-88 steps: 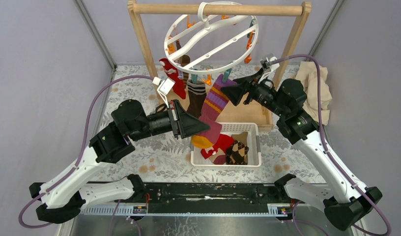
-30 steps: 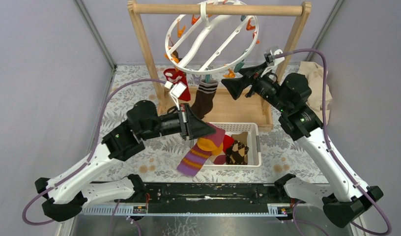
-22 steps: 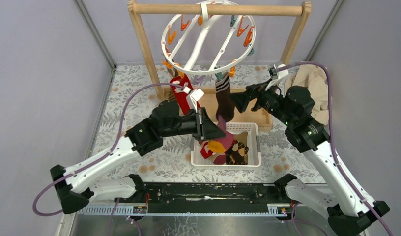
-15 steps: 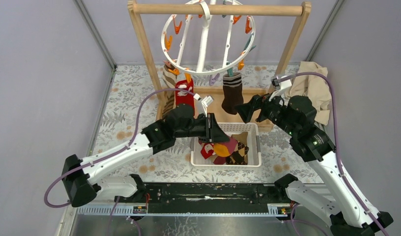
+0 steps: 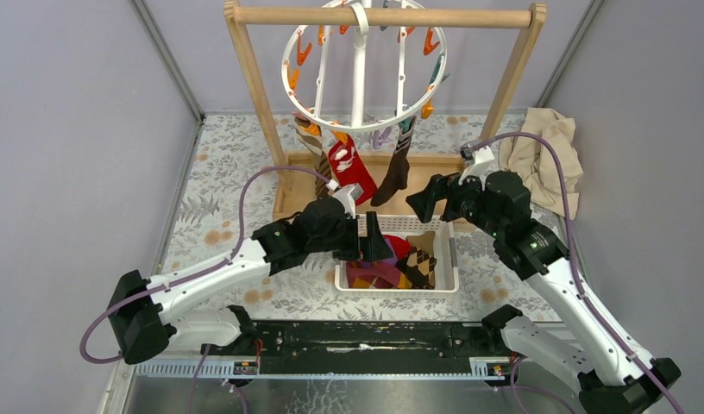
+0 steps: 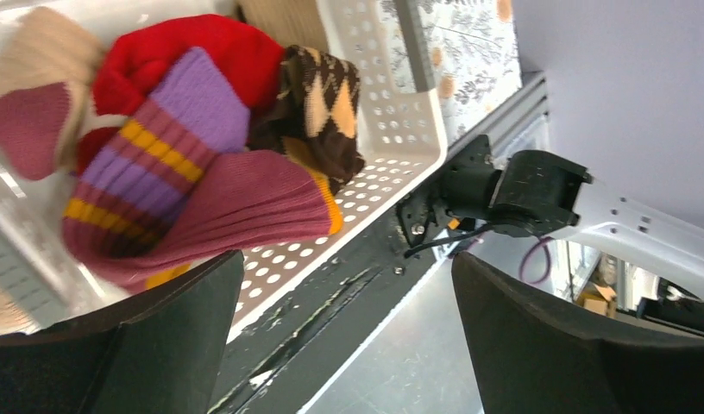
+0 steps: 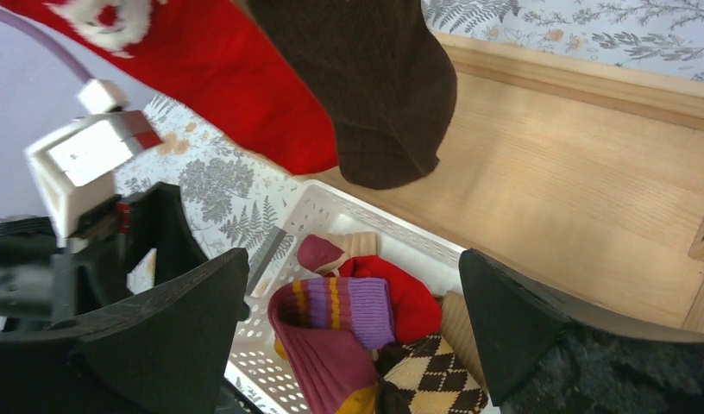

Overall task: Remove the socks clipped to the hanger
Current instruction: Place the sock in the bin, then remove the sock from the hanger.

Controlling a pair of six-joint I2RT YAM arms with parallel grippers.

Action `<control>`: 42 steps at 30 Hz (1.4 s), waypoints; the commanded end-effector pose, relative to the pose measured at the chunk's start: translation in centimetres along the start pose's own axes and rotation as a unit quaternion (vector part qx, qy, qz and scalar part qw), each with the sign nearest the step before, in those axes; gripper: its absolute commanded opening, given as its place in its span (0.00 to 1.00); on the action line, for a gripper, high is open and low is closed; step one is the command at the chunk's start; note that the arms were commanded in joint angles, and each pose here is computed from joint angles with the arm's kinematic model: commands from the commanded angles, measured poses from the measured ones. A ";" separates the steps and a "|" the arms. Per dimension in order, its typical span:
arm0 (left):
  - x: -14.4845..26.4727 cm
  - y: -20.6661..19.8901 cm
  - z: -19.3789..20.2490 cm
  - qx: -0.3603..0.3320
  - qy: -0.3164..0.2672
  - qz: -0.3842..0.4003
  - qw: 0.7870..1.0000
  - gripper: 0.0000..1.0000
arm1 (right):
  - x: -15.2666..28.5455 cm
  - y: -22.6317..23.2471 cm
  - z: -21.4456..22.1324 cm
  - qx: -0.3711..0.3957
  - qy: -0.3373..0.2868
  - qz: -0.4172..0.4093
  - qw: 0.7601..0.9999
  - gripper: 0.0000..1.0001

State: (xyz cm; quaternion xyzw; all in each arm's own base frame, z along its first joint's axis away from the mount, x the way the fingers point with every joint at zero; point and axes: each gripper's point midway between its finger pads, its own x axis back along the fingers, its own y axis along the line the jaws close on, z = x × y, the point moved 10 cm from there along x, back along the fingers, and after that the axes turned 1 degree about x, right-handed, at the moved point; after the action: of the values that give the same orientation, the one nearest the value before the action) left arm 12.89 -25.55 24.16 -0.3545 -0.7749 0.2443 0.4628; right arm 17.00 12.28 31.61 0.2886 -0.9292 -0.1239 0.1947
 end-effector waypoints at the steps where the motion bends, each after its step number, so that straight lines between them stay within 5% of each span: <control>1: 2.2 -0.2 -1.1 -0.032 -0.050 -0.050 0.997 0.98 | -1.7 -0.2 -1.0 0.005 -0.052 0.007 0.999 1.00; 18: 8.3 -2.0 -2.9 -0.055 -0.144 -0.074 0.985 0.99 | -8.0 -2.7 2.9 -0.028 -0.124 0.002 0.992 1.00; 31: 9.4 -2.3 -3.1 -0.062 -0.154 -0.071 0.984 0.99 | -13.5 -0.7 3.3 -0.066 -0.139 -0.185 0.971 0.98; 33: 9.4 -2.3 -3.1 -0.063 -0.154 -0.072 0.983 0.98 | -13.9 -0.5 3.2 -0.073 -0.134 -0.194 0.969 0.86; 39: 9.3 -2.3 -3.2 -0.068 -0.154 -0.071 0.983 0.98 | -12.2 0.3 2.5 -0.073 -0.119 -0.210 0.968 0.25; 42: 9.1 -2.4 -3.4 -0.075 -0.160 -0.066 0.982 0.98 | -10.5 1.2 1.8 -0.072 -0.106 -0.235 0.964 0.09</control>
State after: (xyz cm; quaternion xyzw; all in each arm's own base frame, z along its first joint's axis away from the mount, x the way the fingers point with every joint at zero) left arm 11.88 -19.85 31.11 -0.2853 -0.8665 0.2080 0.3529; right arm 24.93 19.66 22.19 0.4120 -0.8625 -0.2602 0.1366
